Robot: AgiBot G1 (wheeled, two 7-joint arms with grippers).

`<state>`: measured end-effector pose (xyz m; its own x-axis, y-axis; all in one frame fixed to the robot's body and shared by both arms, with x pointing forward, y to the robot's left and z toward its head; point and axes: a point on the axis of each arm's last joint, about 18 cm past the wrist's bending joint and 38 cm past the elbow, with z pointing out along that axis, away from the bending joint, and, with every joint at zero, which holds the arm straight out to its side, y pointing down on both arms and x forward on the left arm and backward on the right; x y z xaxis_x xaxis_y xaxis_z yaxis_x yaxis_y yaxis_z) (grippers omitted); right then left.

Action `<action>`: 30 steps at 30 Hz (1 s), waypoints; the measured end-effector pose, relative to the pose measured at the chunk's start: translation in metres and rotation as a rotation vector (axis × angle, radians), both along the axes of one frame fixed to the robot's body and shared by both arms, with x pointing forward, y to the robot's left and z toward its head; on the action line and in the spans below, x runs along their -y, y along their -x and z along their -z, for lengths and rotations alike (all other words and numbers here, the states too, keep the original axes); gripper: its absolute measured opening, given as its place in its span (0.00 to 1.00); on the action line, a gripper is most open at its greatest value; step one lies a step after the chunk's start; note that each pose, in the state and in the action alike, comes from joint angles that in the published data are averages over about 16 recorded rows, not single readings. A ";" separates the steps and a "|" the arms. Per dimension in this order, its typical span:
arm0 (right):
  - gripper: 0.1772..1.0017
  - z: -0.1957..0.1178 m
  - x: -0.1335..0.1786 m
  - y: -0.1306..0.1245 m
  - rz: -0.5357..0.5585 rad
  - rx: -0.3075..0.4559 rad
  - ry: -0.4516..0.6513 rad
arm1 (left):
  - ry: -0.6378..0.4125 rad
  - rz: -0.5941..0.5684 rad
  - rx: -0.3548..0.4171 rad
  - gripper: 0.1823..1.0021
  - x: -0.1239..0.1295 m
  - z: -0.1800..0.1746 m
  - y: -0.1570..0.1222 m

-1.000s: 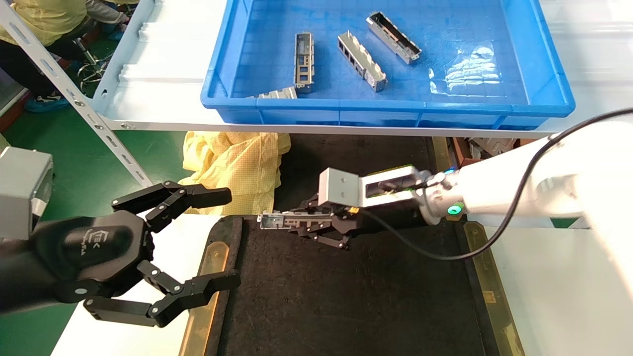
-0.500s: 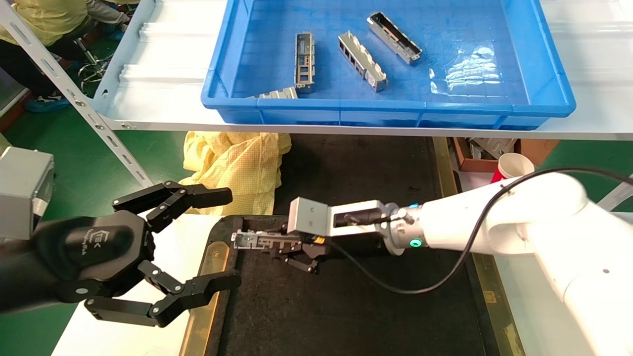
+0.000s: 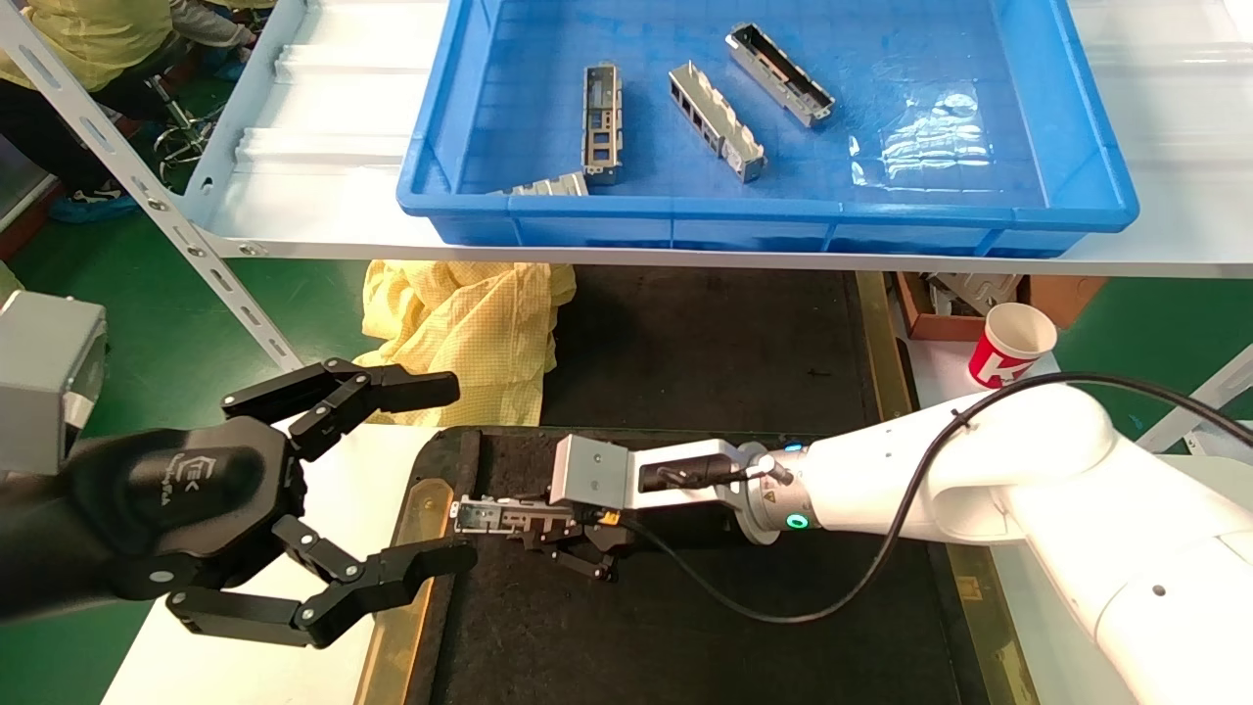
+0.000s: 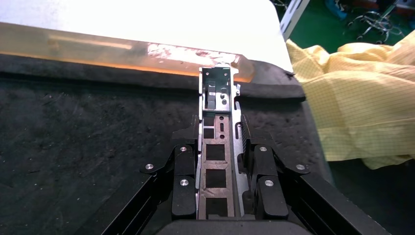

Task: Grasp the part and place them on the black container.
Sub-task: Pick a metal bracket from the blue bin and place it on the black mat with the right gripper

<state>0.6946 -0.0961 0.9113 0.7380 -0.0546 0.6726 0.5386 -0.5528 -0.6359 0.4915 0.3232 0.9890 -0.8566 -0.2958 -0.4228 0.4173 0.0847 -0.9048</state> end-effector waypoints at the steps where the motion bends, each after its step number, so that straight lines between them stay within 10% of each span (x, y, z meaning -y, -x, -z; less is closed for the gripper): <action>1: 0.21 0.001 0.000 0.000 0.001 -0.002 0.001 | 0.000 0.000 0.000 1.00 0.000 0.000 0.000; 30: 0.21 0.024 -0.007 -0.003 0.028 -0.025 0.013 | 0.000 0.000 0.000 1.00 0.000 0.000 0.000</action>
<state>0.6973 -0.0890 0.8869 0.7531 -0.0670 0.6545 0.5066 -0.5757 -0.6419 0.4915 0.3232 0.9890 -0.8566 -0.2958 -0.4228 0.4173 0.0847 -0.9048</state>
